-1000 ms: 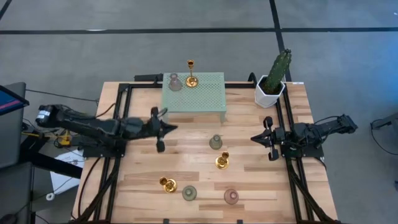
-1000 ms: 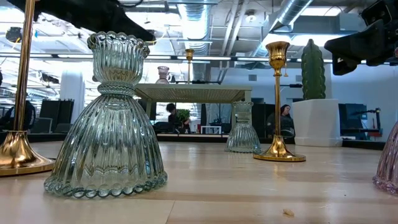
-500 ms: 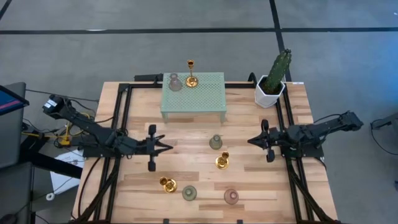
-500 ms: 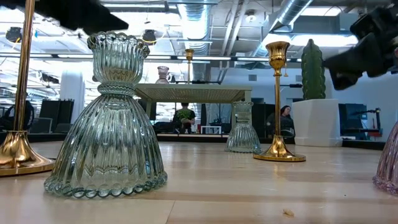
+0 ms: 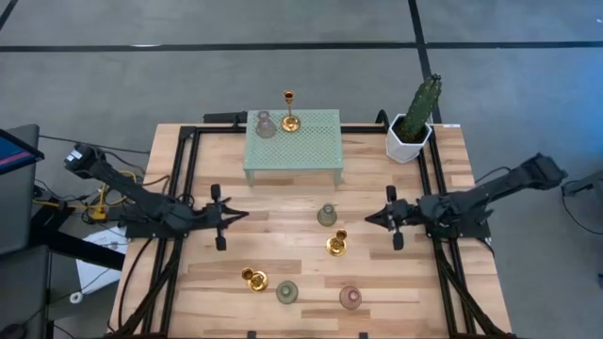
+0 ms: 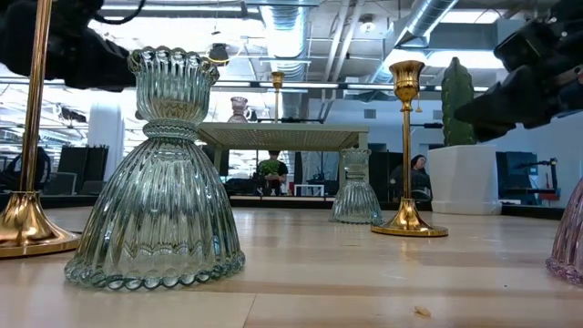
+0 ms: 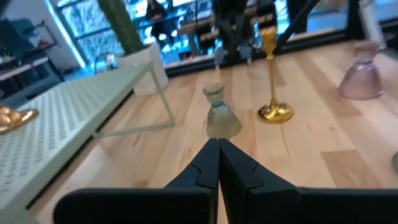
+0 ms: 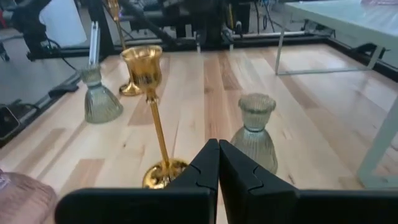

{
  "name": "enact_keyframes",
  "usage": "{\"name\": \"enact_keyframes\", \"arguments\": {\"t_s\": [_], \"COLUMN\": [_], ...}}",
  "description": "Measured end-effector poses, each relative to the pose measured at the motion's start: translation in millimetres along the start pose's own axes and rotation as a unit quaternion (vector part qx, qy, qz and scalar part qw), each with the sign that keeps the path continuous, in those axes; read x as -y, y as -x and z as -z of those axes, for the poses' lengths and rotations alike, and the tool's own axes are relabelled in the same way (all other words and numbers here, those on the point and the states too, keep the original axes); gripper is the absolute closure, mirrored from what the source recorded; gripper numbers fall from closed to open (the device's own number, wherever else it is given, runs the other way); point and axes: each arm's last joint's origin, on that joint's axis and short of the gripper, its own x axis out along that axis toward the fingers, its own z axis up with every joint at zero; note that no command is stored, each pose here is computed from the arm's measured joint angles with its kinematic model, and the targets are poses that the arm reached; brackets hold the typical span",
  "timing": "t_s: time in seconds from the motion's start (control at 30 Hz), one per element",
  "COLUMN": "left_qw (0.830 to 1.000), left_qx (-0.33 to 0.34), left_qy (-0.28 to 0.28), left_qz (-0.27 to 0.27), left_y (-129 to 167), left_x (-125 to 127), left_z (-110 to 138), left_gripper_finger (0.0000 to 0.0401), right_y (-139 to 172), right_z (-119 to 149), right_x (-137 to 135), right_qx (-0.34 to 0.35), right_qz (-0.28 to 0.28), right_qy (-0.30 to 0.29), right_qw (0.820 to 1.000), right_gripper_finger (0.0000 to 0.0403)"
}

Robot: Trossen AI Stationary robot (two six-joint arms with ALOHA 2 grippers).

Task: Pick & Place candle stick holders
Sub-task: Put the top green glass candle holder on the shelf

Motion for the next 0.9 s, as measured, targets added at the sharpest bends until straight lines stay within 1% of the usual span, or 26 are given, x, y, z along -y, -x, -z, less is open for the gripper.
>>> {"name": "enact_keyframes", "arguments": {"t_s": [0.1, 0.23, 0.3, 0.43, 0.57, 0.77, 0.9], "left_qw": [1.000, 0.999, 0.998, 0.996, 0.996, 0.996, 0.996], "left_qx": [0.024, 0.040, 0.049, 0.070, 0.067, 0.069, 0.070], "left_qy": [0.003, 0.008, 0.020, 0.033, 0.032, 0.034, 0.035], "left_qz": [0.008, 0.009, 0.014, 0.051, 0.048, 0.045, 0.045], "left_y": [8.3, 15.6, 17.6, 19.5, 19.2, 19.2, 19.2], "left_x": [-4.8, -8.1, -9.6, -9.2, -9.1, -9.4, -9.4], "left_z": [7.7, 21.4, 19.9, 17.1, 17.5, 16.9, 16.8], "left_gripper_finger": [0.0396, 0.0396, 0.0396, 0.0396, 0.0396, 0.0396, 0.0395], "right_y": [-6.5, -13.4, -16.4, -21.3, -26.9, -39.2, -49.5], "right_z": [1.0, 3.4, 7.0, 13.6, 20.8, 24.5, 21.6], "right_x": [-1.8, -4.0, -4.4, -4.7, -2.5, 1.0, 6.5], "right_qx": [0.000, 0.000, -0.012, -0.032, -0.056, -0.090, -0.098], "right_qz": [-0.003, -0.015, -0.014, -0.010, 0.001, 0.022, 0.054], "right_qy": [0.010, 0.021, 0.024, 0.020, 0.006, 0.015, 0.033], "right_qw": [1.000, 1.000, 1.000, 0.999, 0.998, 0.996, 0.993], "right_gripper_finger": [0.0403, 0.0403, 0.0403, 0.0403, 0.0403, 0.0403, 0.0399]}}
